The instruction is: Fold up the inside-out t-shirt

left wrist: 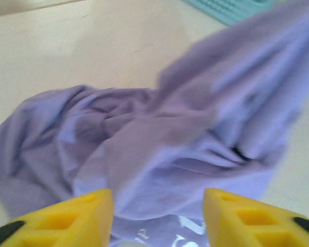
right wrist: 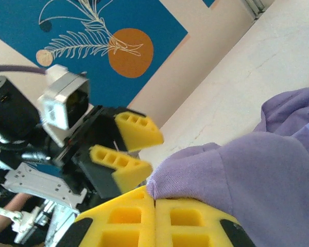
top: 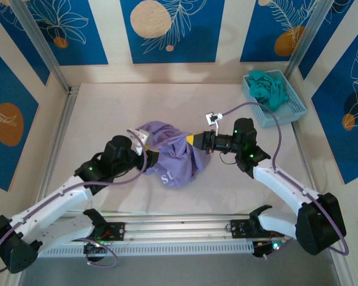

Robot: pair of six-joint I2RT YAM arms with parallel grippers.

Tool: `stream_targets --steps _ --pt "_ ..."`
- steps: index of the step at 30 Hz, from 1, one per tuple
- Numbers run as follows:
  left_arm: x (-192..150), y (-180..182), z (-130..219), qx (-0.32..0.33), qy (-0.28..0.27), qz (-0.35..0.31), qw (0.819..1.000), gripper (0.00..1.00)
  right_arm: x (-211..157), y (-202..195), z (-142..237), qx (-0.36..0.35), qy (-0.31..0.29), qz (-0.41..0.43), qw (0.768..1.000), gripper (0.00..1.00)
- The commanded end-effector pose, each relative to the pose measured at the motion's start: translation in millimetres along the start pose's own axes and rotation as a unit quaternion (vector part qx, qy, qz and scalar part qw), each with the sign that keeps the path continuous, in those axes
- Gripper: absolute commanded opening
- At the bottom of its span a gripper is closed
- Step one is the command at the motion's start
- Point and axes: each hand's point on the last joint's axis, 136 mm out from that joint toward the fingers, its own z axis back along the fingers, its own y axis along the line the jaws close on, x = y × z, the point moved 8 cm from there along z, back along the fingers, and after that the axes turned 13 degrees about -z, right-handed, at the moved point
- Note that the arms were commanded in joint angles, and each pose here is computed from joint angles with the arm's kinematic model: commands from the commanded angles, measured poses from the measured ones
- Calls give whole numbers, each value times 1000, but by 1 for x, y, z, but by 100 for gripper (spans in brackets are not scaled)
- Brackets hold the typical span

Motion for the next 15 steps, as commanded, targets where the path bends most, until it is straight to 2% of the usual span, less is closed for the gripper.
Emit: stream_targets --steps 1,7,15 --pt "12 -25 -4 -118 -11 -18 993 42 13 10 0 14 -15 -2 1000 0" --pt "29 -36 -30 -174 -32 -19 984 42 12 8 3 10 -14 -14 1000 0" --pt "40 -39 -58 -194 -26 -30 980 38 11 4 6 5 -15 -21 1000 0"
